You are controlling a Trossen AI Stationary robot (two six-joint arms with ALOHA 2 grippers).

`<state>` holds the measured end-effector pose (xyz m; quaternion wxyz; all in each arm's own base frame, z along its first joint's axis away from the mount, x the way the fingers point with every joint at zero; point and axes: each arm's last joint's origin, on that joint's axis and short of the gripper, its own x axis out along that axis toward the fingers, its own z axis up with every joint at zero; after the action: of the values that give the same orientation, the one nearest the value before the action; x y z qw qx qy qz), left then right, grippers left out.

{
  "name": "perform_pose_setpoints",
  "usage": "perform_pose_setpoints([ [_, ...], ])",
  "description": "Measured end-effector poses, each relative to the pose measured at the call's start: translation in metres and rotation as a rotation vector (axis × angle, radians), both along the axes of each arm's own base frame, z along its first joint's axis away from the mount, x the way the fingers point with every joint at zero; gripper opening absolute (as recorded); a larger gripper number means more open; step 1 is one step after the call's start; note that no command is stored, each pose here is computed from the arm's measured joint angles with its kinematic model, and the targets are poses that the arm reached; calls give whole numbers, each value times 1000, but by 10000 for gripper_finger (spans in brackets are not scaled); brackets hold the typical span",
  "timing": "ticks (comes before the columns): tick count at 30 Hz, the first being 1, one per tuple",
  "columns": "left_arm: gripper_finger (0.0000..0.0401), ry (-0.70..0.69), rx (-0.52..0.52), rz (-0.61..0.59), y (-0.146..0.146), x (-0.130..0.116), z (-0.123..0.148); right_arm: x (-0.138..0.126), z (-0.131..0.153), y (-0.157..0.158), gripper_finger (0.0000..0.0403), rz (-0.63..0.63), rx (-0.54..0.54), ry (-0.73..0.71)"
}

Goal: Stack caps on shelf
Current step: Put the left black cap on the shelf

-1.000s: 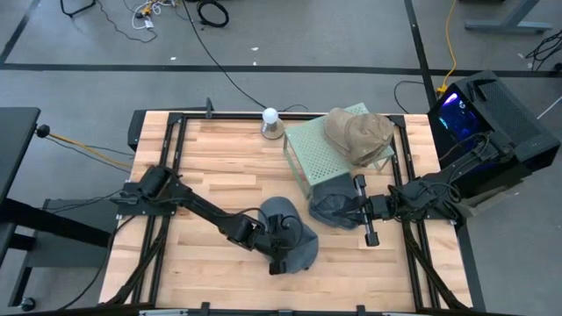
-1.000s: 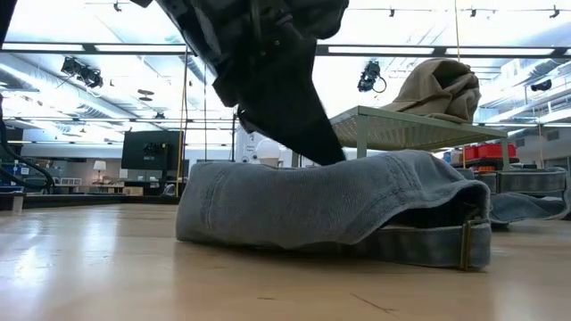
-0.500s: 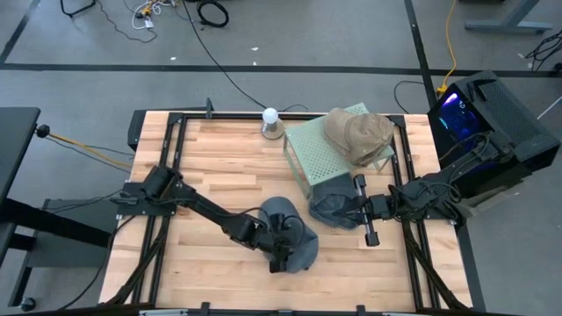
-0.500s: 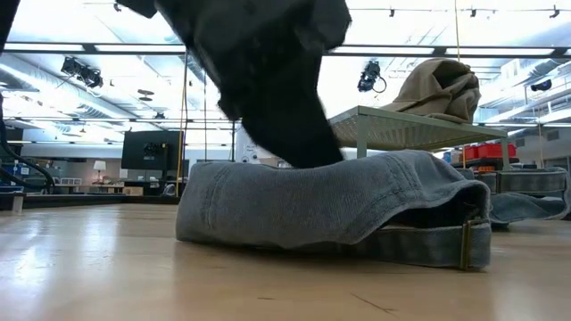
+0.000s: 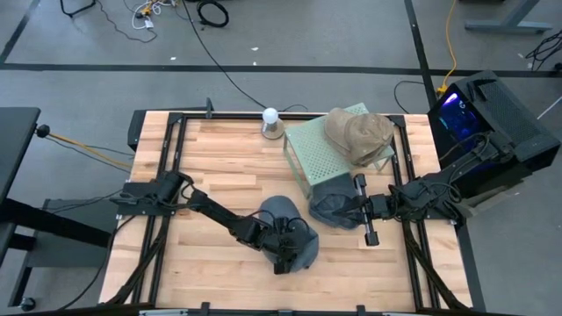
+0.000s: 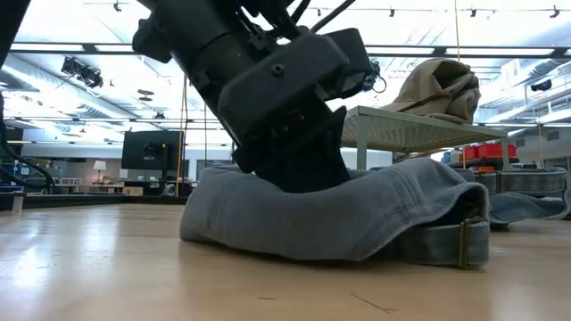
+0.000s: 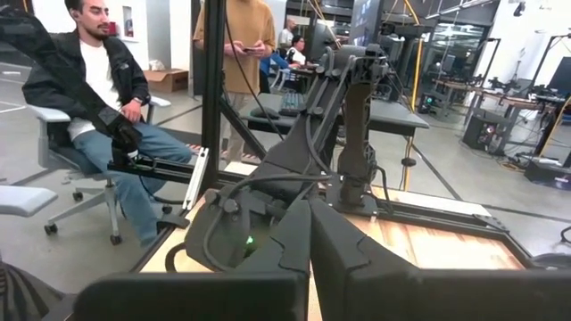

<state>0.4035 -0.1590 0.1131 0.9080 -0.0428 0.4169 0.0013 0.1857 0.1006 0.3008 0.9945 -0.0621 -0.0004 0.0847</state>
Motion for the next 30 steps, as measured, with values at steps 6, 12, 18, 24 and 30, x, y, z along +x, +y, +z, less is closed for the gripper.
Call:
perform_pose_setpoints([
  [6, 148, 22, 26, 34, 6, 0, -3, 0, 0, 0, 11, 0, 2, 0],
  [12, 50, 49, 11, 80, 10, 0, -9, 0, 0, 0, 11, 0, -1, -1],
  [18, 50, 34, 47, 114, 10, 1, -8, 0, 0, 0, 11, 1, -4, -1],
  [24, 50, 33, 100, 83, 2, 2, 10, 0, 0, 0, 11, 0, -7, 3],
  [30, 50, 95, 208, 140, 4, -13, 36, 0, -1, 0, 11, 1, -9, 5],
])
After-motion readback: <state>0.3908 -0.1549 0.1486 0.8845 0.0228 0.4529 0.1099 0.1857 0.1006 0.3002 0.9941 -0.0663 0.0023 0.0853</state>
